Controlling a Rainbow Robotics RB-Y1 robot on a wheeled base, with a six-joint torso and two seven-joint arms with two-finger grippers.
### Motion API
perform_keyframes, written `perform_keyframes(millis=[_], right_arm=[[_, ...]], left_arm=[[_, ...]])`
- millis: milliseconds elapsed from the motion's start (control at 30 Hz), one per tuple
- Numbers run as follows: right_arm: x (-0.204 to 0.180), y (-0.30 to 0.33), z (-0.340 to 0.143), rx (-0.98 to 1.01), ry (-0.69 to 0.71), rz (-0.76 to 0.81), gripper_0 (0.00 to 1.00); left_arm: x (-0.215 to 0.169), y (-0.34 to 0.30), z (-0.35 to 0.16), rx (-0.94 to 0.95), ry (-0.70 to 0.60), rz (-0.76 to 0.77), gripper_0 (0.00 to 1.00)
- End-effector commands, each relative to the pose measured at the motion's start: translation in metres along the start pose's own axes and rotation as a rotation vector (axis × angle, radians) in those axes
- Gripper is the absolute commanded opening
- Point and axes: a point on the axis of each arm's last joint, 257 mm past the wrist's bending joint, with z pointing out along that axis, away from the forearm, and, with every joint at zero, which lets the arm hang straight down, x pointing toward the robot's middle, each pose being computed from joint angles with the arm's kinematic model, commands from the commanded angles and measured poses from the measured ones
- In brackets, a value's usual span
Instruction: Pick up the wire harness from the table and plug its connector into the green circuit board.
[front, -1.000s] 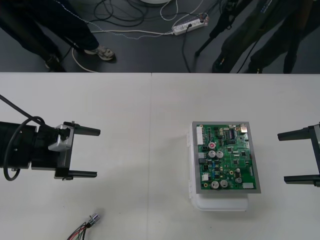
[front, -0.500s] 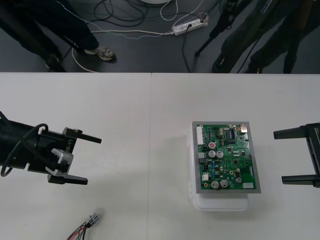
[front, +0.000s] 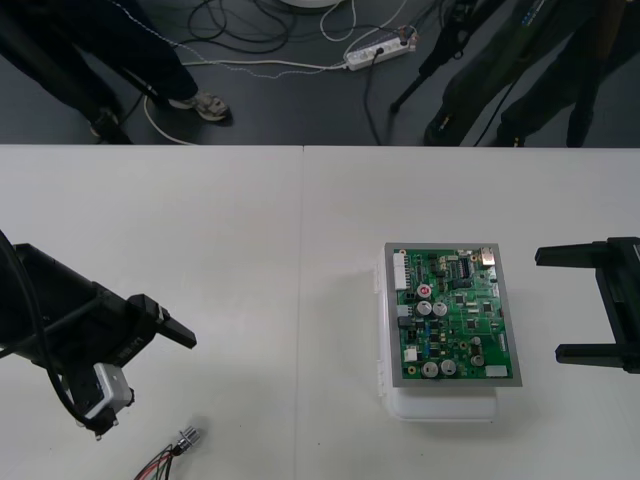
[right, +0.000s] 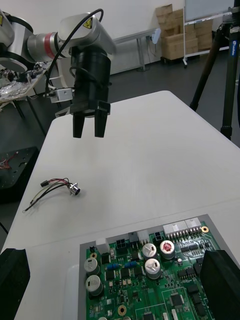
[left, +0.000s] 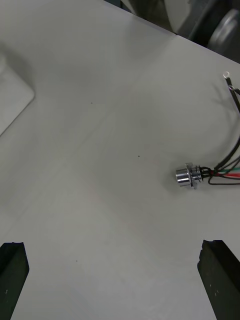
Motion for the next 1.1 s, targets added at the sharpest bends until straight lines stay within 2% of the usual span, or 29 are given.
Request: perform_keyframes(millis=[33, 133, 467, 733, 1100], right_arm=[[-0.008, 0.007, 0.007, -0.020, -0.050, 0.062, 1.00], [-0.013, 0.005, 0.013, -0.016, -0.091, 0.062, 1.00], [-0.020, -0.001, 0.034, 0.007, -0.175, 0.072, 1.00], [-0.024, 0.004, 0.050, -0.024, -0.197, 0.061, 1.00], [-0.039, 0.004, 0.064, -0.064, -0.204, -0.029, 1.00]], left_arm=[[0.008, 0.001, -0.009, 0.101, 0.106, 0.290, 1.00], [0.008, 0.004, -0.004, 0.158, 0.153, 0.455, 1.00], [0.001, -0.003, 0.029, 0.267, 0.156, 0.786, 1.00], [0.021, -0.019, 0.040, 0.398, 0.191, 1.078, 1.00], [0.031, -0.039, 0.072, 0.497, 0.223, 1.342, 1.00]])
